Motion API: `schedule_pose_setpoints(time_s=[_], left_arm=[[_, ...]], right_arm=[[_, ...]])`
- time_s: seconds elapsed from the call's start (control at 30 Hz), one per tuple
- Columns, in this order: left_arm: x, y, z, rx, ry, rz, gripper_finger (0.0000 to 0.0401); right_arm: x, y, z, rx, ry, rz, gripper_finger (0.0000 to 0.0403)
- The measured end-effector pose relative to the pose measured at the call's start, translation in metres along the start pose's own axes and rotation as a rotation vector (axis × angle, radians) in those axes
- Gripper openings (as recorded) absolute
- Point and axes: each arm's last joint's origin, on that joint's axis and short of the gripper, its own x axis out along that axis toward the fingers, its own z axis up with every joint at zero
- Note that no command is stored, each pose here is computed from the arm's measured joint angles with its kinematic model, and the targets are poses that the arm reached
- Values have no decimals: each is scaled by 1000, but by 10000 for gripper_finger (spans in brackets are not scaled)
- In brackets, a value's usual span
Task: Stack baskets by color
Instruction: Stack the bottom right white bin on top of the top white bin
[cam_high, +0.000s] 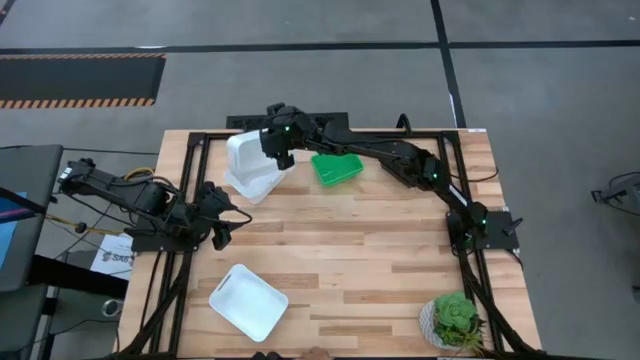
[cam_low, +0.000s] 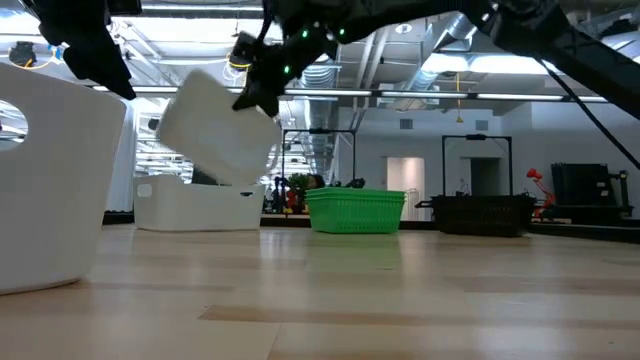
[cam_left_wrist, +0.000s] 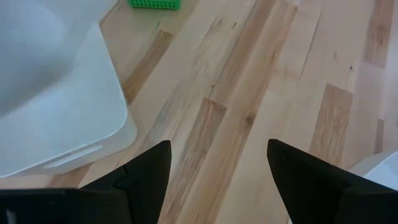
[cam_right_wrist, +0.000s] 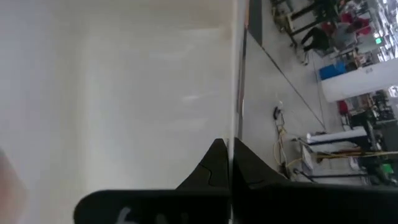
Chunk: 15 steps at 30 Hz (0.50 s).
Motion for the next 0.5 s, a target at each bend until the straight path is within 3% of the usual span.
schedule_pose_setpoints(time_s=[0.17, 0.5], left_arm=[[0, 0, 0, 1, 1, 2, 254], [0, 0, 0, 3, 2, 3, 254]], right_arm=[[16, 18, -10, -57, 55, 47, 4], [3, 19, -3, -151, 90, 102, 5]])
